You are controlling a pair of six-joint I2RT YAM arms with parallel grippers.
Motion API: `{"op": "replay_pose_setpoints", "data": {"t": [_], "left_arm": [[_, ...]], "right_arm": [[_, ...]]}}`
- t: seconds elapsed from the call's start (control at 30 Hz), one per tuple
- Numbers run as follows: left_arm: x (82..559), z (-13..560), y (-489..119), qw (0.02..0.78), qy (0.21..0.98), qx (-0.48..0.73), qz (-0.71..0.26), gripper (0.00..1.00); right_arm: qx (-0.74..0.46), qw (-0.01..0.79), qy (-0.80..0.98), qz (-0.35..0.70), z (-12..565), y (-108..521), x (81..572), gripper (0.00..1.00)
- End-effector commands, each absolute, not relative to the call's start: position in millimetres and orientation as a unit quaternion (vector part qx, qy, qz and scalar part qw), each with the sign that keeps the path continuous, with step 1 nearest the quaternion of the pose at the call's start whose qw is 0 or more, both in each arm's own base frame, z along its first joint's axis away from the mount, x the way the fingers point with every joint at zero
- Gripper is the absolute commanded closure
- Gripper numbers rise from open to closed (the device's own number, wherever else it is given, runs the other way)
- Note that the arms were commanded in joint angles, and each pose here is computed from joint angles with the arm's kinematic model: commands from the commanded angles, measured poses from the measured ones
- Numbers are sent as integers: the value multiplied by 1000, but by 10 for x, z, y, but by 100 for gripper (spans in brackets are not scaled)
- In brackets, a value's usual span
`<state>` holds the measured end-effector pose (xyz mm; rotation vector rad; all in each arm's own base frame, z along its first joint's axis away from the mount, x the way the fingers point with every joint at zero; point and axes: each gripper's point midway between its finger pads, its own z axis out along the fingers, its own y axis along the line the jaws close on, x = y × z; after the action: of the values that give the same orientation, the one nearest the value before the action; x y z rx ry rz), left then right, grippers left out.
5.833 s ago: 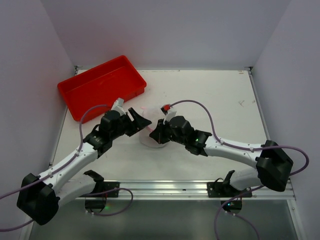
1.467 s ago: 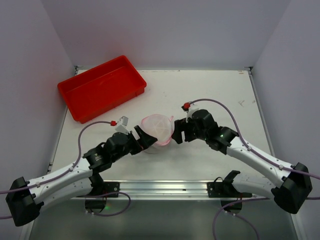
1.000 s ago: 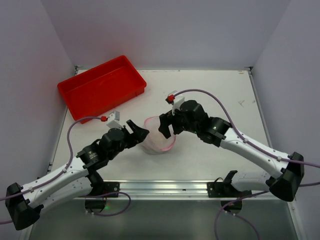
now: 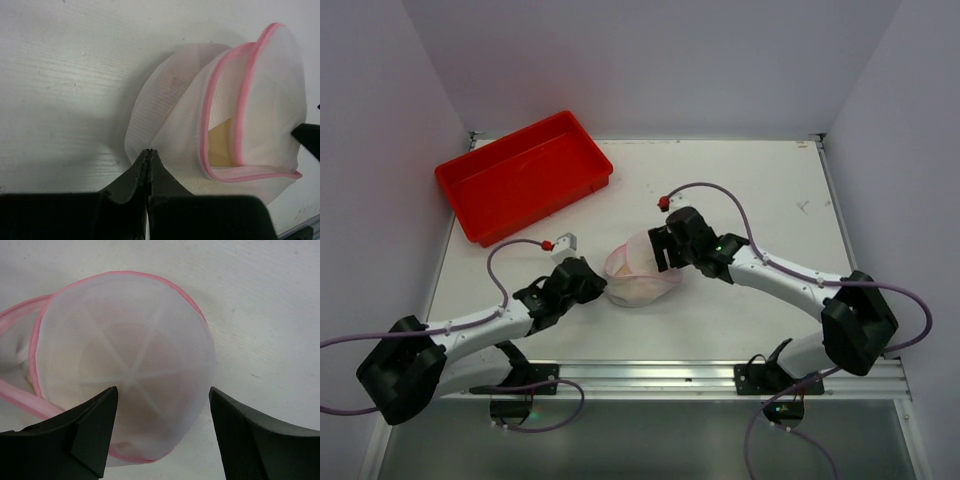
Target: Unzip the laundry bag and remove the bra
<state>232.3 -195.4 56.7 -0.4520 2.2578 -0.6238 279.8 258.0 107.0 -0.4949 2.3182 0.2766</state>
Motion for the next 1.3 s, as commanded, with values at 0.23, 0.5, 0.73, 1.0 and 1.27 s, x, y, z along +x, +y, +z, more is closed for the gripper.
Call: {"op": "replay_pose_setpoints", "data": {"t": [0.23, 0.5, 0.73, 1.0, 1.27], "left_arm": [[2354, 388, -1964, 370, 879, -175, -243, 100], [2404, 523, -1967, 385, 873, -172, -246, 100], [2399, 538, -1947, 388, 872, -172, -244, 100], [2391, 546, -1930, 388, 871, -175, -244, 100], [2367, 506, -1901, 385, 872, -182, -241, 100]], "right_arm": [[-40, 393, 913, 99, 1311, 1769, 3072, 26], [-111, 472, 857, 176, 2214, 2155, 2833, 20], [-228, 441, 817, 295, 2425, 3104, 2472, 16], [-256, 472, 832, 137, 1947, 3432, 2763, 10], [-268, 478, 837, -9, 1519, 3318, 3082, 1]]}}
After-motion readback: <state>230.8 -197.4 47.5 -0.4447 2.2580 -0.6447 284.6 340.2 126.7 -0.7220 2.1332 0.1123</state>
